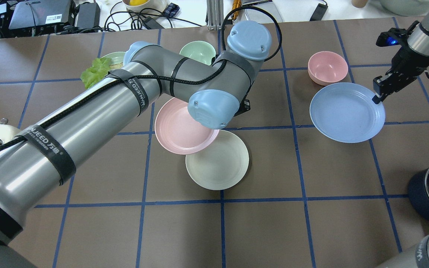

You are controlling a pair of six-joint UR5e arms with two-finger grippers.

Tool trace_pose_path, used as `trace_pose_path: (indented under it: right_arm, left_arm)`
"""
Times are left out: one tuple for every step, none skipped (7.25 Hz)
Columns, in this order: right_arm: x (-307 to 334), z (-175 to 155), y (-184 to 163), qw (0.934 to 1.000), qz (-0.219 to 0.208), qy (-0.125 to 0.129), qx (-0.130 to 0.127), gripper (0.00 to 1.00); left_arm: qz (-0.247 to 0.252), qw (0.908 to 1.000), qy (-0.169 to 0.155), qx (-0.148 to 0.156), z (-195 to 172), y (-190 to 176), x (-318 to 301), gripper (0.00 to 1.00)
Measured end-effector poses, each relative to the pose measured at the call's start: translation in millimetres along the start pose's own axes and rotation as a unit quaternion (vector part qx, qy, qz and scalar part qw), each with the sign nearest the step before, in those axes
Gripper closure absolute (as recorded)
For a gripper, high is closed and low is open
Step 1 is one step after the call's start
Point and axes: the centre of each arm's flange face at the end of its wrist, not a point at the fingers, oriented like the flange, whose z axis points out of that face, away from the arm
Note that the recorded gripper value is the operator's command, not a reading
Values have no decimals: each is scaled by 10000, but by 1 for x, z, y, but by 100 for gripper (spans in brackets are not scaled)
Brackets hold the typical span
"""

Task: Stack three plates with pink and blue
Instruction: 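Carry the pink plate with the left gripper onto the cream plate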

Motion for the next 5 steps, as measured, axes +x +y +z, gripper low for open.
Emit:
trace_pose_path:
  right_arm:
    - [0, 0, 0, 10000, 0, 3, 4, 100]
    - [0, 0, 0, 10000, 0, 2, 9, 100]
    - [0, -1, 0, 10000, -1, -1, 18, 100]
    - [0, -1, 0, 10000, -1, -6, 25, 100]
    - [-1, -1, 0, 10000, -1, -9, 28, 100]
  left_arm:
    - [-115, 9999, -48, -61, 3, 7, 10, 97]
    - [-222, 9997, -85, -105, 8, 14, 21, 97]
    - [-321, 9993, -124, -144, 14, 21, 30, 97]
    - [-412, 9988, -168, -182, 21, 27, 39, 97]
    - [-497, 9983, -207, -227, 29, 31, 46, 97]
